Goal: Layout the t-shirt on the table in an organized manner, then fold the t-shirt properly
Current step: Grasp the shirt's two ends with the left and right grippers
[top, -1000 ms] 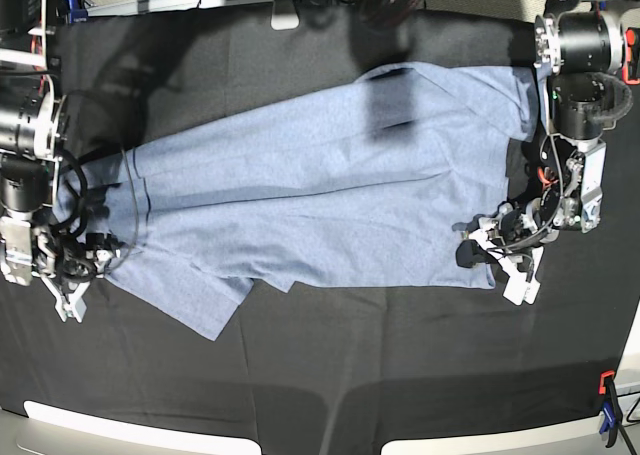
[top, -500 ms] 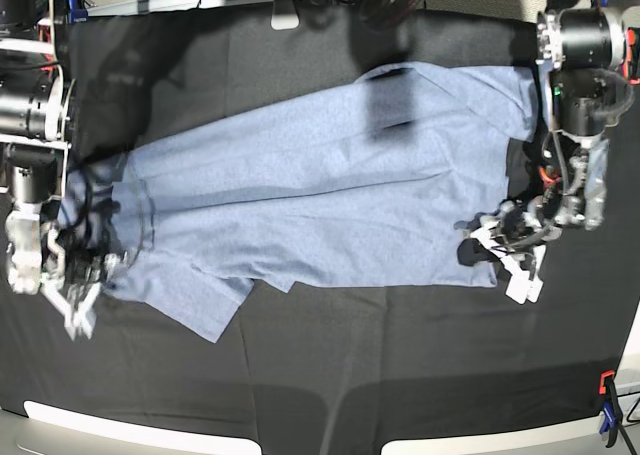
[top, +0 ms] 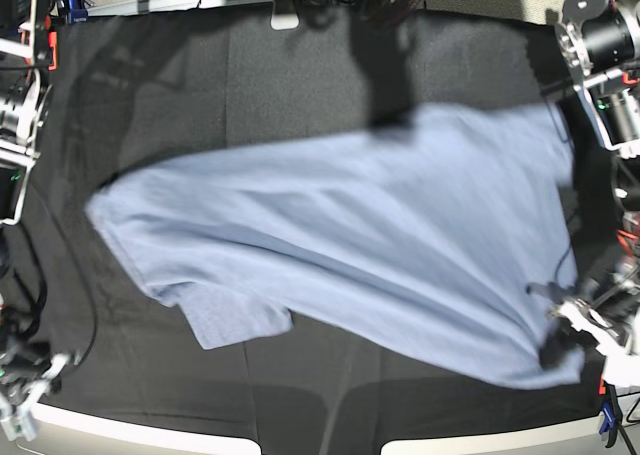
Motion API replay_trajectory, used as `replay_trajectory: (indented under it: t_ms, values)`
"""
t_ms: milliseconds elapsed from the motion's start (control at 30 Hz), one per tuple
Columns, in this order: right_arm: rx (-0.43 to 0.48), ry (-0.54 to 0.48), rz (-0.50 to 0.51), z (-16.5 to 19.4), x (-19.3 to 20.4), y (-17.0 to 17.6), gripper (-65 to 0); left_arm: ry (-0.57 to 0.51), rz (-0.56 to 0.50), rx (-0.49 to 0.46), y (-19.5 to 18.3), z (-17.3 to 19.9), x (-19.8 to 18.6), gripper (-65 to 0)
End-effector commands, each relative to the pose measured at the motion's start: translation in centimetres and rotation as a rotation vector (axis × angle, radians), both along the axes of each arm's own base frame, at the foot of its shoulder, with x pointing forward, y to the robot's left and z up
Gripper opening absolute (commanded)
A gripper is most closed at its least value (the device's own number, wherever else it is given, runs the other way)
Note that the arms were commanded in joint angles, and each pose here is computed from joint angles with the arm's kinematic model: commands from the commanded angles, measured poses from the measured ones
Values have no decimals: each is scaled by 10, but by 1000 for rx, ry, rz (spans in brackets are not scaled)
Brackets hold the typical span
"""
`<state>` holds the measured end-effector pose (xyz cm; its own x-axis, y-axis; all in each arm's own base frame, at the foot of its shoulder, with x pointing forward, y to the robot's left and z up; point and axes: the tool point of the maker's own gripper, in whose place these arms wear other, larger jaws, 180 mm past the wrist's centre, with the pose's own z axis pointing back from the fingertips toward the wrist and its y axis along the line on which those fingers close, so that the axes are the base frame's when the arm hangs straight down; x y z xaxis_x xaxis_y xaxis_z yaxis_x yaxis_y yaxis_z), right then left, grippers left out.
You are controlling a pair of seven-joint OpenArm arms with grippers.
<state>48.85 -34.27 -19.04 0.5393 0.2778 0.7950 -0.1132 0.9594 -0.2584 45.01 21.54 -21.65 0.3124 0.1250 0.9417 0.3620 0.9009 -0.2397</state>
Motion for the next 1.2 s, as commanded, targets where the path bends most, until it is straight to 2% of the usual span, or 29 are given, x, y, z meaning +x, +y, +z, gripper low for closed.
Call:
replay_trajectory:
  t_ms: [0,67,200,233,267,367,433,567,800,867,1033,1167]
  values:
    - [16,-48,-14,22,1,-9,-650,-71,2,-2,3,25,5,-650]
    - [67,-16,-9,15,-2,-6,-631,-74,1,-7,1,25,6,-650]
    - [165,12,43,-14,5,12,-360,-89,-1,-30,-5,25,7,-650]
    - [198,16,47,-24,8,17,-322,-88,-3,-34,-7,25,7,-650]
    - [233,27,49,-37,11,24,-311,-89,-5,-38,-9,25,7,-650]
    - [285,111,46,-84,16,49,-312,-87,-7,-42,-10,24,7,-650]
    - [265,178,45,-115,18,65,-312,-86,-7,-41,-10,24,7,-650]
    - [211,289,-70,-165,13,67,-312,-62,-5,-16,-9,18,7,-650]
    - [120,346,-134,-190,0,49,-312,-31,-12,0,-10,11,5,-650]
    - [121,371,-144,-195,-6,45,-312,-28,-12,-1,-10,10,5,-650]
    - [142,404,-141,-206,-13,48,-312,-9,-10,-5,-10,-1,-1,-650]
    - [237,419,-76,-206,-14,69,-315,-6,-2,-15,-9,-9,-6,-650]
